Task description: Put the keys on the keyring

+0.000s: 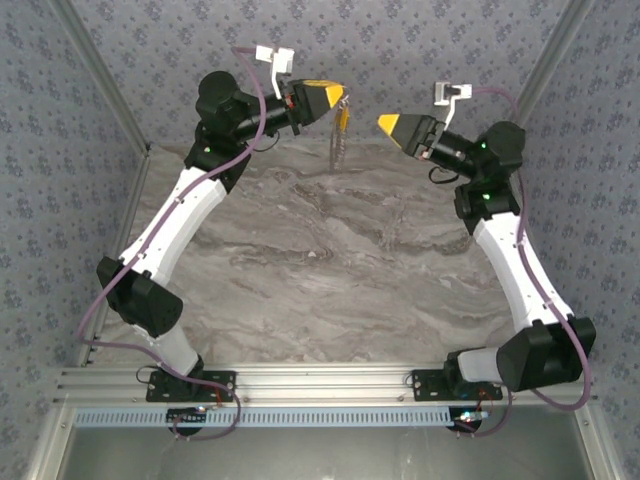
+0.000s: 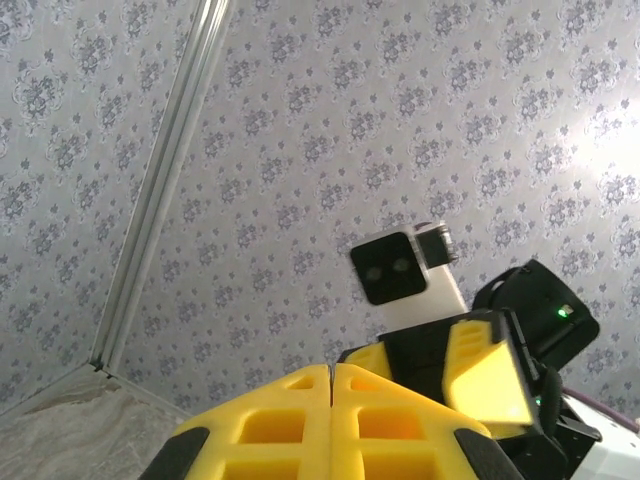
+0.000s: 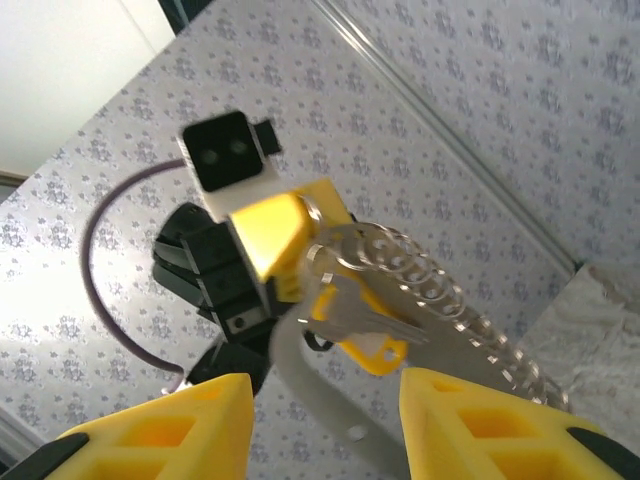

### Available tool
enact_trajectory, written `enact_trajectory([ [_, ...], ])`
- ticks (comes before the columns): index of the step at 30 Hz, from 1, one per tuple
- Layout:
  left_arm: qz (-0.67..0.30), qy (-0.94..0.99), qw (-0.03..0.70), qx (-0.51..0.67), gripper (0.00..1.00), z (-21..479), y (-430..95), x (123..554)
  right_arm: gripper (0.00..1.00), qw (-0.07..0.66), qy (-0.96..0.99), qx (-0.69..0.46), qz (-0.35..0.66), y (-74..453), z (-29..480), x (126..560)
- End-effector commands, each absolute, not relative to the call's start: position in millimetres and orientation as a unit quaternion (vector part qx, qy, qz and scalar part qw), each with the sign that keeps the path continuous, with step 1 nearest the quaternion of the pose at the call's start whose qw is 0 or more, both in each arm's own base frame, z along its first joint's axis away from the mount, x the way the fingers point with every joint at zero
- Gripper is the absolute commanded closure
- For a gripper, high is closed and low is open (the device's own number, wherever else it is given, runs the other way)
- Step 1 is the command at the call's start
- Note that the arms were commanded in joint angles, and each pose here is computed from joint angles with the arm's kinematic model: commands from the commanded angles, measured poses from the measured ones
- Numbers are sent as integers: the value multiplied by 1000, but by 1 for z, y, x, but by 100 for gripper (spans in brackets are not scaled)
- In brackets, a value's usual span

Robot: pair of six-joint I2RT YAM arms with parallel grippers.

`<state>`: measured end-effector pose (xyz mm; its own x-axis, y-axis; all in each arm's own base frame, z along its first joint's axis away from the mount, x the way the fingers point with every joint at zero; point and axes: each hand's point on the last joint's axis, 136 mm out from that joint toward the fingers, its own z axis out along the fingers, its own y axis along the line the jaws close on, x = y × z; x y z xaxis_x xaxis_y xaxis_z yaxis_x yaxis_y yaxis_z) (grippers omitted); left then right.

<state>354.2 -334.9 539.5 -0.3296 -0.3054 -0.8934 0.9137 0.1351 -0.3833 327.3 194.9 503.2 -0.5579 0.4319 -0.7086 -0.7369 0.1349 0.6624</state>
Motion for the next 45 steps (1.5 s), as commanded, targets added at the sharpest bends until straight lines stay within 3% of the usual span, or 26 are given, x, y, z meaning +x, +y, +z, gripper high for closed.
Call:
enact_trajectory([
  [1,-609,510,543,272,100,575,-321,336,55,498,573,-118,640,186,531,326],
  [11,-629,507,540,235,100,573,-319,343,54,523,532,-126,654,211,564,342],
  [31,-632,507,538,232,100,571,-320,338,57,501,538,-123,666,246,550,363],
  [38,-633,508,536,232,100,569,-321,339,65,491,539,-132,671,255,550,364],
  [45,-633,508,536,233,100,568,-322,339,89,482,542,-137,674,260,549,365],
])
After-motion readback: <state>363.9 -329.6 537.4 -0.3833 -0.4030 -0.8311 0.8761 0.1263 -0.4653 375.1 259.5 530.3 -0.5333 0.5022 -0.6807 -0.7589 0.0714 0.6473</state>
